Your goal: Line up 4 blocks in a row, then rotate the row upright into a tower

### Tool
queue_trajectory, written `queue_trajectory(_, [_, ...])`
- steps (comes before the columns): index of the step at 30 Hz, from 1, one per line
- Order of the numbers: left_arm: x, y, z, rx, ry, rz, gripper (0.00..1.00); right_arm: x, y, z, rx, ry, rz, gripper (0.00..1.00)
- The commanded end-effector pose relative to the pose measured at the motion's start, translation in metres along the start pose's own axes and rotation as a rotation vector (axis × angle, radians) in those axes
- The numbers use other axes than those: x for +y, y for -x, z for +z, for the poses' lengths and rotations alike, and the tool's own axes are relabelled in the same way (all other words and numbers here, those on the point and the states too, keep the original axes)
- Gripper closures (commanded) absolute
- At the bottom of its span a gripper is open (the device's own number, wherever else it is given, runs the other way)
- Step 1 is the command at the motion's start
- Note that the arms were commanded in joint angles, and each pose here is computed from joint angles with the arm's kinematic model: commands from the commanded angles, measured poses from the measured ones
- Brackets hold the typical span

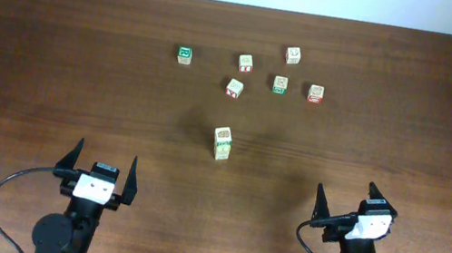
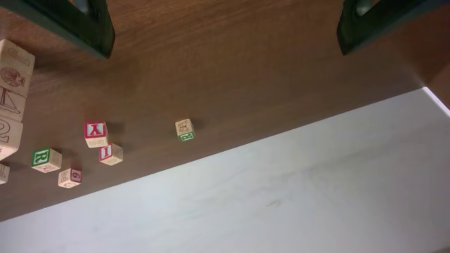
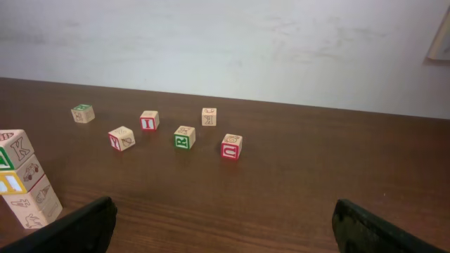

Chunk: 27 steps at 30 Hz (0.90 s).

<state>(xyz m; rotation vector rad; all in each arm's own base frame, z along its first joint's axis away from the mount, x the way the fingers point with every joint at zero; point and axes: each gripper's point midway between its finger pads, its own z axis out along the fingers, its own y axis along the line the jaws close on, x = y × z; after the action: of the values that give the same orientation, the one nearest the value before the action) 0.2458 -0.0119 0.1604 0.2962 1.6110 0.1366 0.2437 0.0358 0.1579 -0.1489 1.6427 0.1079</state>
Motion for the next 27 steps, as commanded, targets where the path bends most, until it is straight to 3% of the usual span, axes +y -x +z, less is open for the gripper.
queue_trajectory(1, [0.002, -0.001, 0.0, 0.003, 0.012, 0.001, 0.01, -0.002, -0.003, 0.0, 0.004, -0.012, 0.002, 0.02])
queue_trajectory(27, [-0.001, -0.016, 0.003, 0.067, -0.005, -0.008, 0.01, -0.003, -0.003, 0.0, 0.004, -0.012, 0.002, 0.02])
